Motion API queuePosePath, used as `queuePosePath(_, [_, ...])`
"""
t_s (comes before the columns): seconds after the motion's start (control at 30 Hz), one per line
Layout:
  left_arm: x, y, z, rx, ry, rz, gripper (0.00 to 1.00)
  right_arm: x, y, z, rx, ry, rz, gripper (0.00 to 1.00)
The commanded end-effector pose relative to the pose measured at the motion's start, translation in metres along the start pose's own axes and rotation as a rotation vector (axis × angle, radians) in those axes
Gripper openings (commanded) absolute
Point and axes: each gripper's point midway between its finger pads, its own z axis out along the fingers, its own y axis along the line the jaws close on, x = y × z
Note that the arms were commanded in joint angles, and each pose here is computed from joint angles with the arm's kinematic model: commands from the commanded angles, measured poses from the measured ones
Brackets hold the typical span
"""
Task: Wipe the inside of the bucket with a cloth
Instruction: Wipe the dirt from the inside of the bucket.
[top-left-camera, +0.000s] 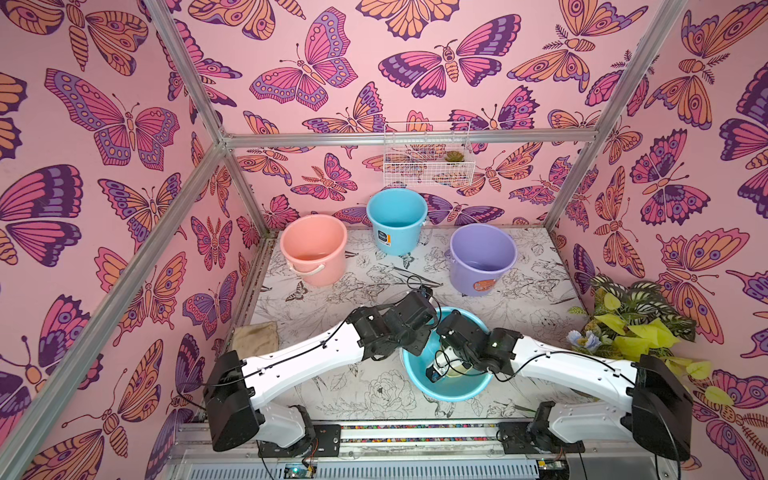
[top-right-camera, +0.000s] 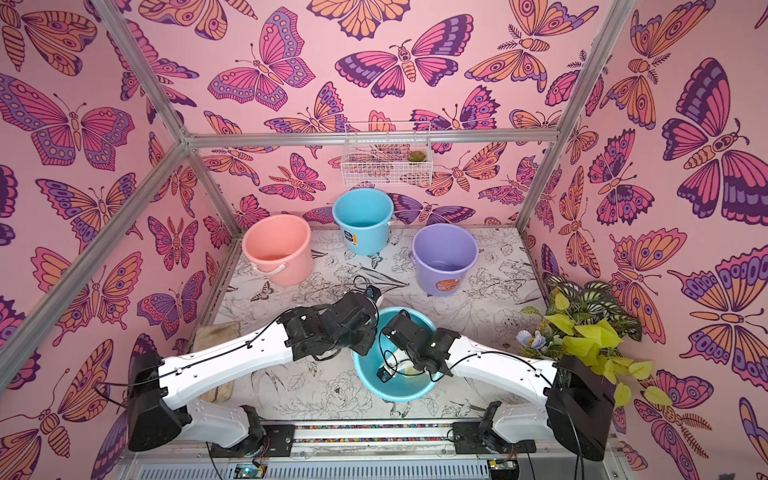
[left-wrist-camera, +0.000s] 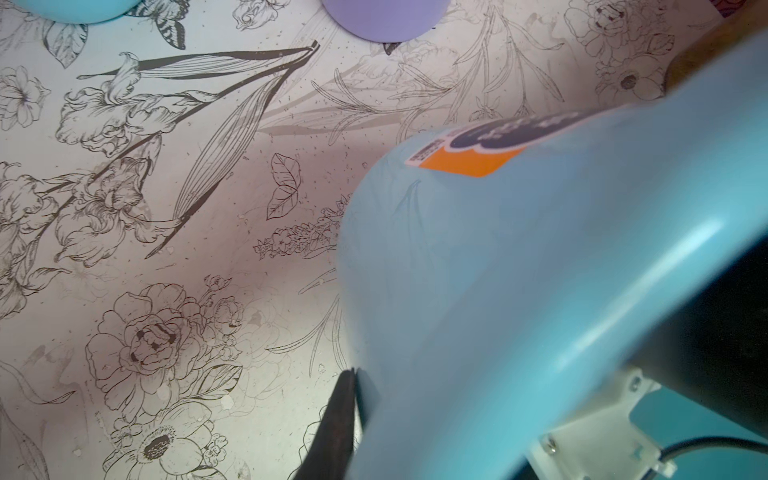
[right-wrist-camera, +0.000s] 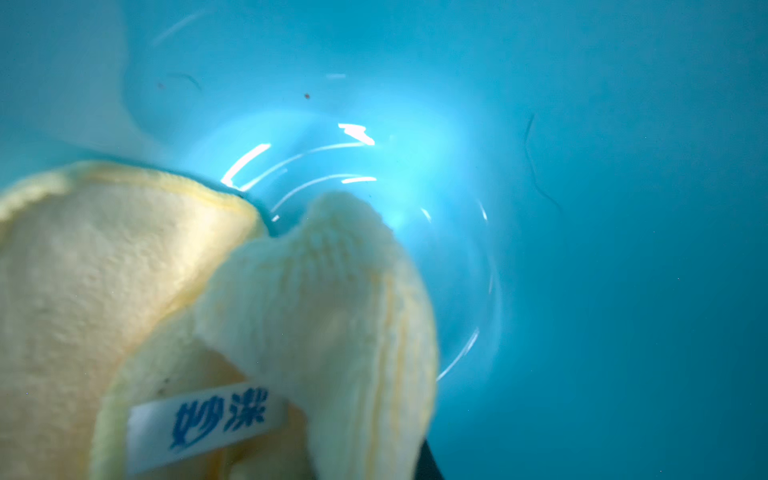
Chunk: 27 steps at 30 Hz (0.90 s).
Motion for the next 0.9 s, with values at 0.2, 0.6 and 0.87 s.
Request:
queuePosePath(0.2, [-0.013,-0.005,-0.003,0.021,-0.028,-0.006,0.00,-0.055,0.020,-0.012,-0.120,-0.322,0.218,0.00])
queuePosePath(0.6, [-0.012,-0.007,-0.004,0.028,-0.026,-0.004,0.00,-0.076,-0.060,0.000,0.312,-0.479,0.384,0.00])
queuePosePath(0.87, [-0.012,-0.008,-0.003,0.033,-0.023,-0.002,0.00,-0.058,-0.098,0.006,0.496,-0.330,0.248,0.00])
